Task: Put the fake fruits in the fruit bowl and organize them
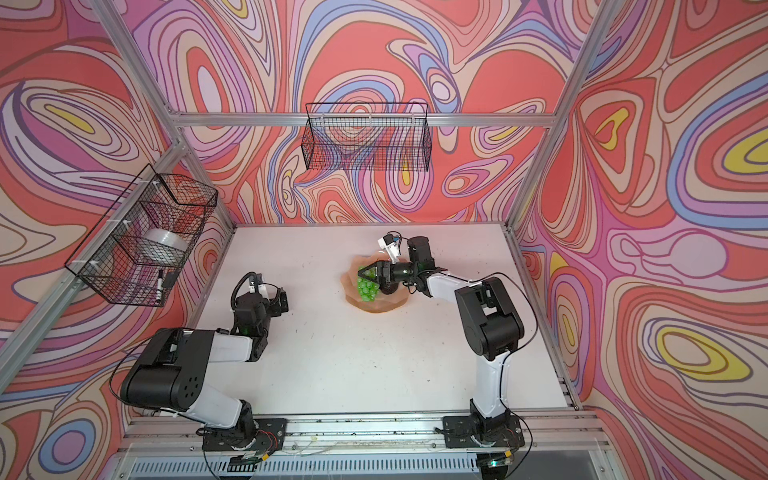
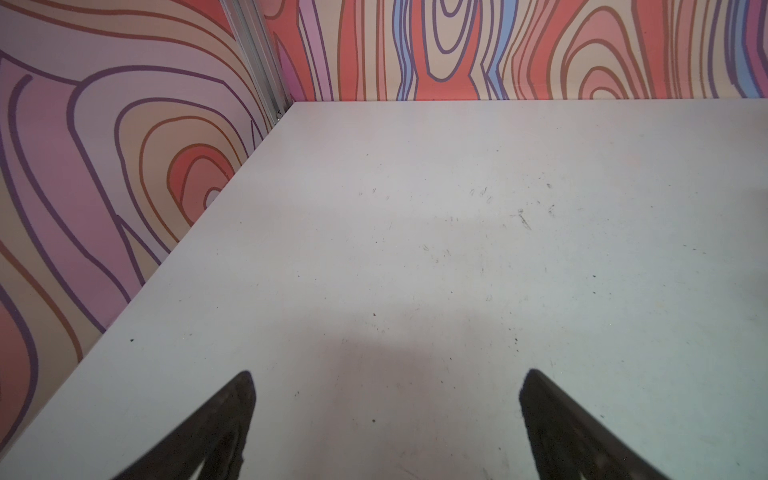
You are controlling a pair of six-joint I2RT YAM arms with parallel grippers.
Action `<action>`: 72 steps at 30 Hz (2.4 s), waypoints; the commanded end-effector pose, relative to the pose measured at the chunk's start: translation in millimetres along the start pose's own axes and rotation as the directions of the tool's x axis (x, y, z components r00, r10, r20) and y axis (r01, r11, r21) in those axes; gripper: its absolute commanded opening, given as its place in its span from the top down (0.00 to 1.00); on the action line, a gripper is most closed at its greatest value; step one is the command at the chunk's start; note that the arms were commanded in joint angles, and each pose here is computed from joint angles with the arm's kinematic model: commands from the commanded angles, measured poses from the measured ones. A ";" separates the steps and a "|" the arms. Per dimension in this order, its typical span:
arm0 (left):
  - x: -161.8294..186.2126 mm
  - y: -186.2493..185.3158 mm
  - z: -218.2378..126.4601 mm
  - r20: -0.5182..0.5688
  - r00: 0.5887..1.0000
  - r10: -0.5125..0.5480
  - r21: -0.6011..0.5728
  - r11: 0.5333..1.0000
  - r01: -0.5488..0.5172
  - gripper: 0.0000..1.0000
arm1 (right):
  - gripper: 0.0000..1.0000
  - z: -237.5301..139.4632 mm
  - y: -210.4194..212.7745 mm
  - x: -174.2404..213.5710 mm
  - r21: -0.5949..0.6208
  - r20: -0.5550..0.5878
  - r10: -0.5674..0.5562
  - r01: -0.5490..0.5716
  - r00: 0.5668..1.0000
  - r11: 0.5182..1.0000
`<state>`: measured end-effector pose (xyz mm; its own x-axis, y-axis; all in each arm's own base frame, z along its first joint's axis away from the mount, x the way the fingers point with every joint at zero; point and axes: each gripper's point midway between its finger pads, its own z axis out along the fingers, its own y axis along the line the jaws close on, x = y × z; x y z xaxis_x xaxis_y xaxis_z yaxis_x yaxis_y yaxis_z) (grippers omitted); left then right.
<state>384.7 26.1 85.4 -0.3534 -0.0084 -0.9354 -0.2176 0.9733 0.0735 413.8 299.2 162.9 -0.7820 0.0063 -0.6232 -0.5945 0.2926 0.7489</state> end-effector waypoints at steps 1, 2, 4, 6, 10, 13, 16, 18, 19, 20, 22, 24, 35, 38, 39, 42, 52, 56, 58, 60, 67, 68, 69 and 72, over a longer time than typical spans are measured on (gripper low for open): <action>-6.9 1.3 1.8 0.018 1.000 -0.011 -0.005 1.000 0.011 0.00 | 0.02 -4.9 18.5 -17.6 -0.119 0.062 -0.056 0.063 0.996 0.991; -7.3 1.2 1.7 0.019 1.000 -0.011 -0.004 1.000 0.011 0.00 | 0.02 -6.0 23.7 -20.4 -0.150 0.081 -0.064 0.076 0.995 0.986; -7.5 1.3 1.7 0.019 1.000 -0.011 -0.004 1.000 0.011 0.00 | 0.02 -6.1 27.3 -23.0 -0.184 0.099 -0.050 0.067 0.994 0.981; -7.6 1.4 1.8 0.019 1.000 -0.012 -0.005 1.000 0.012 0.00 | 0.02 -2.3 19.4 -24.3 -0.171 0.089 -0.022 0.037 0.996 0.985; -7.1 1.4 1.8 0.018 1.000 -0.012 -0.005 1.000 0.012 0.00 | 0.02 -3.2 18.7 -26.5 -0.177 0.100 -0.011 0.028 0.995 0.984; -7.1 1.2 1.7 0.018 1.000 -0.011 -0.004 1.000 0.011 0.00 | 0.02 -7.0 33.4 -28.1 -0.232 0.104 -0.038 0.061 0.994 0.971; -7.5 1.4 1.6 0.019 1.000 -0.012 -0.005 1.000 0.012 0.00 | 0.02 -15.8 51.7 -29.9 -0.282 0.154 -0.104 0.144 0.983 0.949; -7.7 1.3 1.7 0.019 1.000 -0.011 -0.004 1.000 0.011 0.00 | 0.02 -16.9 50.8 -30.5 -0.280 0.172 -0.098 0.144 0.980 0.949; -7.5 1.4 1.7 0.019 1.000 -0.012 -0.005 1.000 0.012 0.00 | 0.02 -14.6 44.3 -31.2 -0.264 0.160 -0.077 0.118 0.984 0.957; -6.8 1.4 1.7 0.017 1.000 -0.011 -0.005 1.000 0.011 0.00 | 0.02 -12.6 39.6 -32.3 -0.249 0.159 -0.071 0.109 0.985 0.962; -7.6 1.4 1.7 0.019 1.000 -0.012 -0.005 1.000 0.012 0.00 | 0.02 -13.1 34.4 -35.9 -0.220 0.172 -0.054 0.092 0.984 0.971; -7.1 1.4 1.7 0.018 1.000 -0.010 -0.005 1.000 0.011 0.00 | 0.02 -13.8 26.2 -40.7 -0.140 0.165 -0.045 0.068 0.985 0.988; -7.3 1.4 1.6 0.019 1.000 -0.012 -0.005 1.000 0.012 0.00 | 0.02 -93.8 14.3 -71.4 0.570 0.088 -0.280 0.182 0.956 0.801; -7.3 1.3 1.7 0.019 1.000 -0.012 -0.004 1.000 0.012 0.00 | 0.02 -141.7 1.1 -58.7 0.737 0.103 -0.288 0.122 0.952 0.665; -7.1 1.1 1.8 0.018 1.000 -0.011 -0.003 1.000 0.011 0.00 | 0.02 -157.9 0.6 -54.6 0.771 0.121 -0.301 0.101 0.946 0.629; -7.1 1.2 1.5 0.018 1.000 -0.011 -0.003 1.000 0.011 0.00 | 0.02 -210.0 -11.7 -34.1 0.861 0.199 -0.340 0.002 0.919 0.508; -6.7 1.4 1.6 0.017 1.000 -0.010 -0.005 1.000 0.011 0.00 | 0.02 -304.4 -81.8 21.4 0.955 0.286 -0.480 -0.205 0.829 0.216; -7.7 1.3 1.9 0.019 1.000 -0.011 -0.005 1.000 0.011 0.00 | 0.02 -310.1 -102.6 25.9 0.952 0.297 -0.540 -0.199 0.788 0.234; -8.1 1.3 1.9 0.020 1.000 -0.012 -0.005 1.000 0.012 0.00 | 0.02 -305.1 -108.7 24.6 0.954 0.285 -0.573 -0.168 0.768 0.249; -6.8 1.4 1.7 0.017 1.000 -0.011 -0.005 1.000 0.011 0.00 | 0.02 -301.5 -120.8 26.8 0.956 0.276 -0.583 -0.158 0.765 0.246; -7.5 1.2 1.9 0.019 1.000 -0.011 -0.004 1.000 0.011 0.00 | 0.02 -292.8 -135.7 37.3 0.958 0.263 -0.608 -0.127 0.749 0.258; -7.4 1.4 1.7 0.019 1.000 -0.011 -0.005 1.000 0.011 0.00 | 0.02 -295.0 -138.9 38.0 0.960 0.262 -0.595 -0.139 0.760 0.244; -8.5 1.3 2.0 0.021 1.000 -0.011 -0.004 1.000 0.011 0.00 | 0.02 -297.5 -142.5 37.5 0.961 0.264 -0.577 -0.157 0.773 0.229; -7.1 1.4 1.6 0.018 1.000 -0.011 -0.005 1.000 0.011 0.00 | 0.02 -297.1 -151.7 33.3 0.965 0.253 -0.544 -0.168 0.800 0.201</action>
<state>384.7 26.1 85.4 -0.3534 -0.0084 -0.9354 -0.2176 0.9733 0.0735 413.8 -24.9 86.4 -0.2654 0.0955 -0.9594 0.1662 0.9847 0.0521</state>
